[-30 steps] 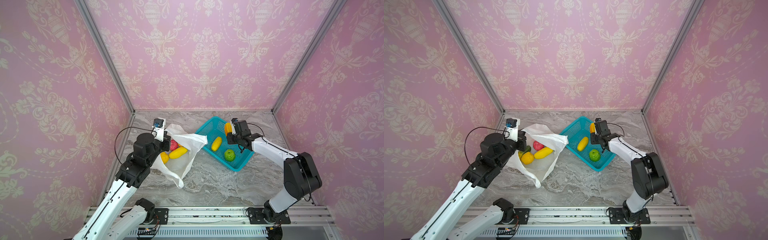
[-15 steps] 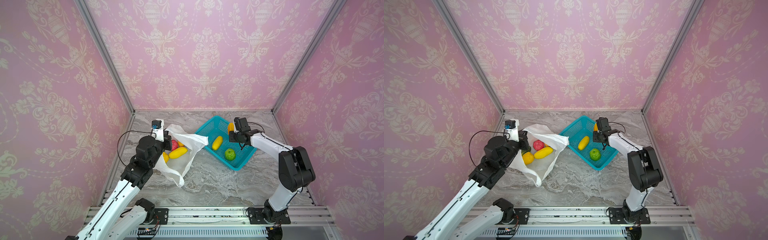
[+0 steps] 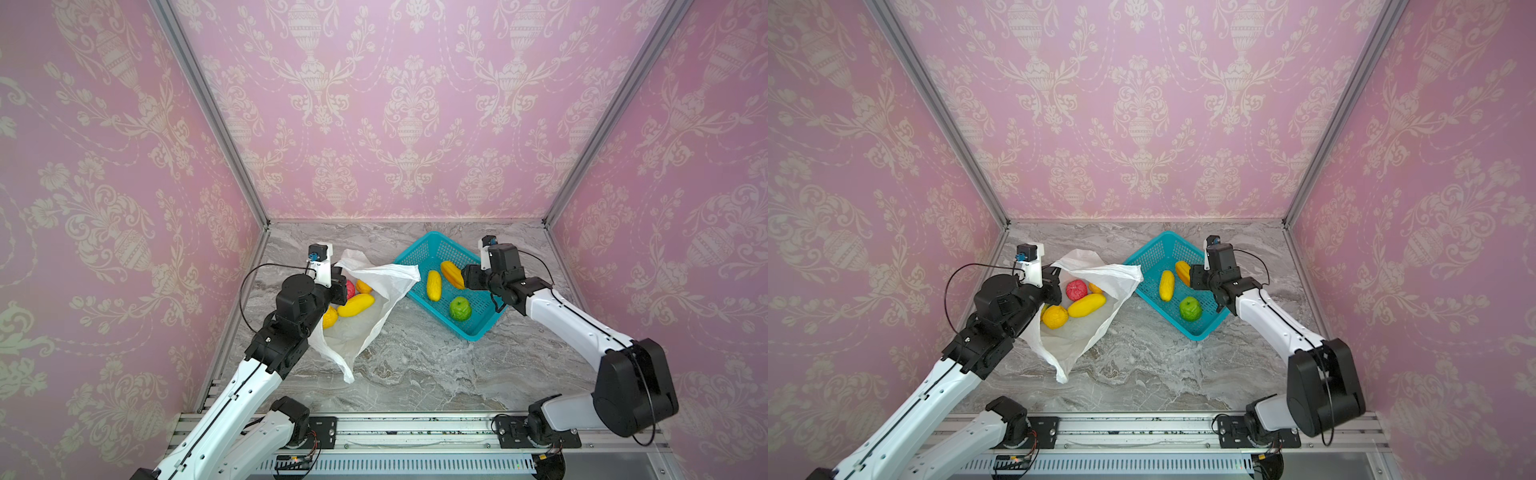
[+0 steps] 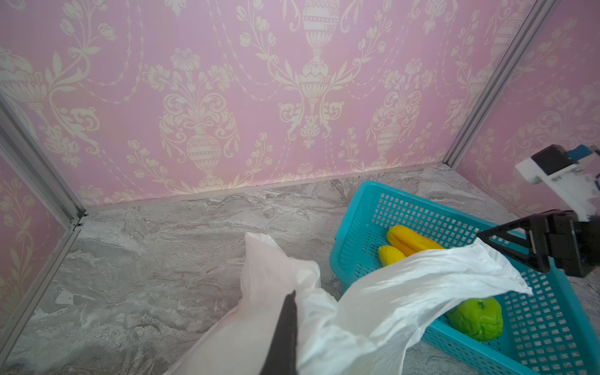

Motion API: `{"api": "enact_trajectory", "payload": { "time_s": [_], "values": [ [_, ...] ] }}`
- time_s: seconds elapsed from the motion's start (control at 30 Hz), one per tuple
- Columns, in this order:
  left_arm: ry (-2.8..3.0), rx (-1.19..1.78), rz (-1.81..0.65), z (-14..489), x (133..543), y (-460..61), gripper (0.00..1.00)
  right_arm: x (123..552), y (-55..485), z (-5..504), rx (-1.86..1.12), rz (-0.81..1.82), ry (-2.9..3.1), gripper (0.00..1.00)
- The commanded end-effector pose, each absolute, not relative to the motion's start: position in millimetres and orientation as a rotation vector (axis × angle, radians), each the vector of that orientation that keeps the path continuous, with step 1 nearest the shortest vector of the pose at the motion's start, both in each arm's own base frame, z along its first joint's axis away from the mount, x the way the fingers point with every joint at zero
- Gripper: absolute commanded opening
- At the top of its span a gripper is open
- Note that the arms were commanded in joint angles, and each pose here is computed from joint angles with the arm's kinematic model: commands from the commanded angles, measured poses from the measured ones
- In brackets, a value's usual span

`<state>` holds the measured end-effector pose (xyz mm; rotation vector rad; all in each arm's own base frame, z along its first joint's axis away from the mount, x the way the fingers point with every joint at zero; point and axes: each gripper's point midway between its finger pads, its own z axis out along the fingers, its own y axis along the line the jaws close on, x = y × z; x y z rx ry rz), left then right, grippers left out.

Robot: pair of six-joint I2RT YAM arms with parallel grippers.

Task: Untie the knot of the plastic bag and take out the fruit
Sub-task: Place the fruit in the basket, then pick up the fruit from the plastic bag.

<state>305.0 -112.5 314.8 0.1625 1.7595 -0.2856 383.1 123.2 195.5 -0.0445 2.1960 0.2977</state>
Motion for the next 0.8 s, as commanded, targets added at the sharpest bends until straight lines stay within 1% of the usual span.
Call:
{"api": "enact_trajectory", "payload": {
  "time_s": [0.0,0.1,0.17,0.27,0.37,0.47,0.53,0.57,0.67,0.77],
  "values": [
    [1.755,0.169,-0.315,315,299,-115,0.0,343,170,257,-0.285,0.381,1.976,0.53],
    [1.761,0.177,-0.325,314,299,-117,0.0,290,216,298,-0.517,0.508,1.779,0.49],
    [1.762,0.18,-0.33,314,300,-118,0.0,256,245,313,-0.653,0.615,1.667,0.46],
    [1.76,0.175,-0.325,315,299,-117,0.0,214,285,312,-0.882,0.69,1.551,0.47],
    [1.759,0.176,-0.325,315,299,-117,0.0,185,324,292,-1.116,0.656,1.491,0.49],
    [1.76,0.18,-0.33,316,298,-118,0.0,175,356,266,-1.273,0.624,1.487,0.48],
    [1.762,0.185,-0.336,315,298,-119,0.0,179,373,245,-1.345,0.618,1.503,0.47],
    [1.764,0.186,-0.338,315,298,-120,0.0,184,381,235,-1.361,0.606,1.506,0.47],
    [1.762,0.189,-0.348,317,297,-121,0.0,199,404,207,-1.406,0.549,1.48,0.42],
    [1.761,0.194,-0.356,318,296,-122,0.0,218,426,178,-1.464,0.492,1.517,0.4]
  ]
}}
